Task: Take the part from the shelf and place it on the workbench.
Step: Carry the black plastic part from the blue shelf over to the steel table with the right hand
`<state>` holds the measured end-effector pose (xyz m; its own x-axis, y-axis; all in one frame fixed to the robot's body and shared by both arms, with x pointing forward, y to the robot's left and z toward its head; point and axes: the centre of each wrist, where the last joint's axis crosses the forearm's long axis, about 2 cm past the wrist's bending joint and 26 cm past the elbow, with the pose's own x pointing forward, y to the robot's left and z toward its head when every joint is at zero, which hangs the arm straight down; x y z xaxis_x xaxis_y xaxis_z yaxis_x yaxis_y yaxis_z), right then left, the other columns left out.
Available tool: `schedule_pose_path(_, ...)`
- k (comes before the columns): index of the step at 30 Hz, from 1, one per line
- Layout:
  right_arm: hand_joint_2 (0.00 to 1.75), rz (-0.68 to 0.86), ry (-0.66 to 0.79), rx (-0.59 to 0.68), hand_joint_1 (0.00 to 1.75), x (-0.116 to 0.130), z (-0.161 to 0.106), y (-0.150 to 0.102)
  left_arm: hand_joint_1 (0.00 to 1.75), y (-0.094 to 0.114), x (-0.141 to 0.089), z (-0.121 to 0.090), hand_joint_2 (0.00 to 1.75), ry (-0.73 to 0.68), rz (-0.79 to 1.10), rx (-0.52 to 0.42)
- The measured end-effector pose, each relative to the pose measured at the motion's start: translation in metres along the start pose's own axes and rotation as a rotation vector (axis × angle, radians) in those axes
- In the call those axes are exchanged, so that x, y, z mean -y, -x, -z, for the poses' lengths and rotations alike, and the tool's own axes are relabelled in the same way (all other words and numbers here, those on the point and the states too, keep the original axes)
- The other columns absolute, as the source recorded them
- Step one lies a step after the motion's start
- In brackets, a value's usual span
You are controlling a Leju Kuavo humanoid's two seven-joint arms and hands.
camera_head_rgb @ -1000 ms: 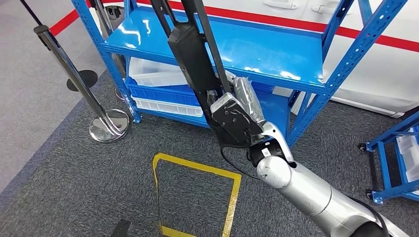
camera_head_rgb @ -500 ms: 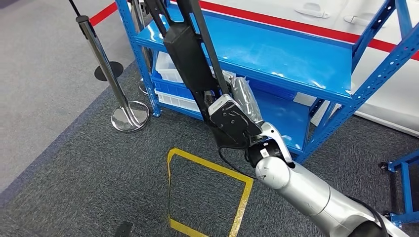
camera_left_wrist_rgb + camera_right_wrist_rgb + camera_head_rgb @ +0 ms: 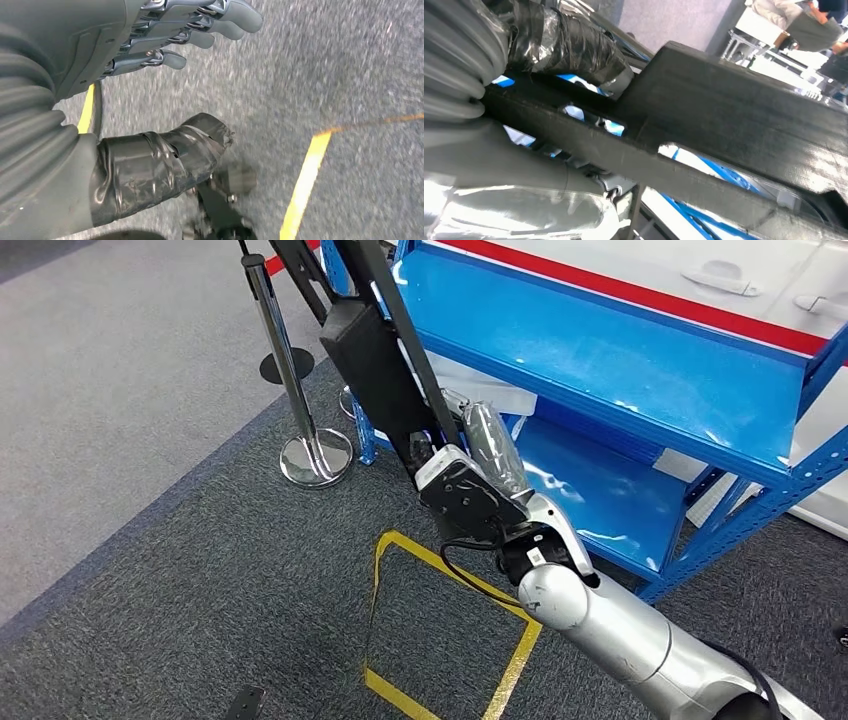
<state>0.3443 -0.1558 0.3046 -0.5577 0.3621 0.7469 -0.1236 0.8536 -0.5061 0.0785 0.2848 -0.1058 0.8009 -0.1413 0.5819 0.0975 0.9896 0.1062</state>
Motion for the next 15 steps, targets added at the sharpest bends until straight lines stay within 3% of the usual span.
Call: schedule_pose_path(15, 1.75, -0.029, -0.012, 0.073, 1.73, 0.001, -0.002, -0.016, 0.0, 0.0, -0.005, 0.001, 1.75, 0.033, -0.014, 0.045)
